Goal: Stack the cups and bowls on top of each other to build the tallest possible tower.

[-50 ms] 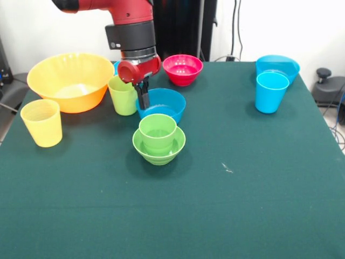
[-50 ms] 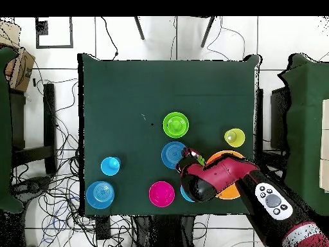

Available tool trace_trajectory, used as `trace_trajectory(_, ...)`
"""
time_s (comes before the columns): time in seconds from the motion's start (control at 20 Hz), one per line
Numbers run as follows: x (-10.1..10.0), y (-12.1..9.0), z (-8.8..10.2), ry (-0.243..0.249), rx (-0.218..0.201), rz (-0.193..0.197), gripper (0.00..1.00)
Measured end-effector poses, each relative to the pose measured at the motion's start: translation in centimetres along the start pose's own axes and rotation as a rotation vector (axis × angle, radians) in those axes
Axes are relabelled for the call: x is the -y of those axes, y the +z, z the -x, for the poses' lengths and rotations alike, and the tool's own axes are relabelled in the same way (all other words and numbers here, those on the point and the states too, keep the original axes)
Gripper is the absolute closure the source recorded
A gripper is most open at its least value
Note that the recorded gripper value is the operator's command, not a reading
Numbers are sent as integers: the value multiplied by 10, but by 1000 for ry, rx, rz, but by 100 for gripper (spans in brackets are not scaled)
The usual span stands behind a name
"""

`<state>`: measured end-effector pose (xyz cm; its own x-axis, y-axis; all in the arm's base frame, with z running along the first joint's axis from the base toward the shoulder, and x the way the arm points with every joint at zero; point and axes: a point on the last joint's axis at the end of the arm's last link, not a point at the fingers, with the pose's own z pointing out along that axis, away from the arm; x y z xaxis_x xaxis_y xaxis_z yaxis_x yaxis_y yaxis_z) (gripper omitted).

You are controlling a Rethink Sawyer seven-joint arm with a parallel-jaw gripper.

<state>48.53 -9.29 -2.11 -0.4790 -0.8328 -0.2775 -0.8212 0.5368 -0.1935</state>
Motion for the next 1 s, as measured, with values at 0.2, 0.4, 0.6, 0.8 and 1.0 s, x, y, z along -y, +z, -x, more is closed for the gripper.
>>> trace_trajectory(0.2,-1,0,-2,-3,-9,-1,100)
trace_trajectory(0.4,-5,1,-3,-13,-3,-9,0)
trace_trajectory(0.6,-7,1,-1,-19,5,-13,0)
trace_trajectory(0.8,-8,0,-4,-19,6,-19,0)
trace_trajectory(1.0,-8,0,-9,-15,6,-27,0)
